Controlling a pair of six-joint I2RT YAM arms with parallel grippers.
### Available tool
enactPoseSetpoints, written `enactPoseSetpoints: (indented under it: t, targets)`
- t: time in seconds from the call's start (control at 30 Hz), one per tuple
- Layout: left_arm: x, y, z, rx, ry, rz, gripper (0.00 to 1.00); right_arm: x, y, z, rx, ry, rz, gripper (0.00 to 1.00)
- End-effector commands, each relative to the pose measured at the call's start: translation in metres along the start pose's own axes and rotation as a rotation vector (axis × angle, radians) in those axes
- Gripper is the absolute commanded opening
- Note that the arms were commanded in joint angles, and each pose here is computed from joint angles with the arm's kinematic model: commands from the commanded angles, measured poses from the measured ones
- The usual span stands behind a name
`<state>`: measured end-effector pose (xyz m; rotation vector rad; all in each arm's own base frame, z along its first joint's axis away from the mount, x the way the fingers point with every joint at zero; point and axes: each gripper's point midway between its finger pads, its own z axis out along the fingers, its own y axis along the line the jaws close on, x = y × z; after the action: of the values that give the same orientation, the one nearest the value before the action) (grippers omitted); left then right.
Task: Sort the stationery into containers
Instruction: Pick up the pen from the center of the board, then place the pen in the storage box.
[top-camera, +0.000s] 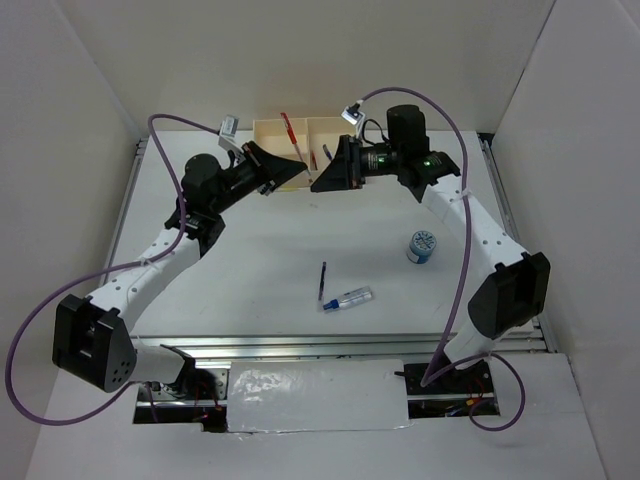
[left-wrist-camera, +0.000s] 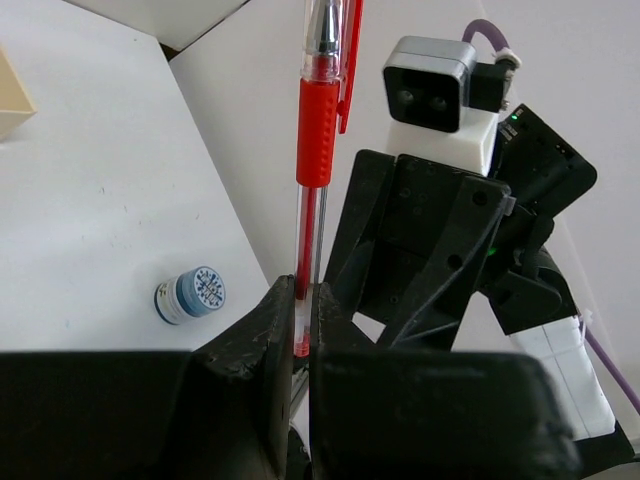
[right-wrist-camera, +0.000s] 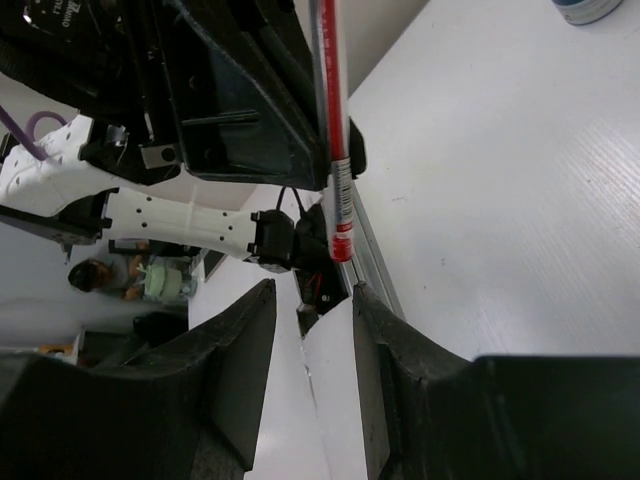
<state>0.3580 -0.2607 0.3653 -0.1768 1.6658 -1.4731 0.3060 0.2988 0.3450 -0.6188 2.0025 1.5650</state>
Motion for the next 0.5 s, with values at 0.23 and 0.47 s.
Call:
enactPoseSetpoints:
  t: [0.23, 0.47]
  targets:
    - [0.003, -0.030, 0.007, 0.073, 0.012, -0.002, 0.00, -0.017, 0.001, 0.010, -0.010, -0.021, -0.051, 0.44]
    - [0.013, -0.026, 0.009, 0.062, 0.029, -0.019, 0.00, -0.017, 0.010, 0.009, -0.024, -0.024, -0.097, 0.37]
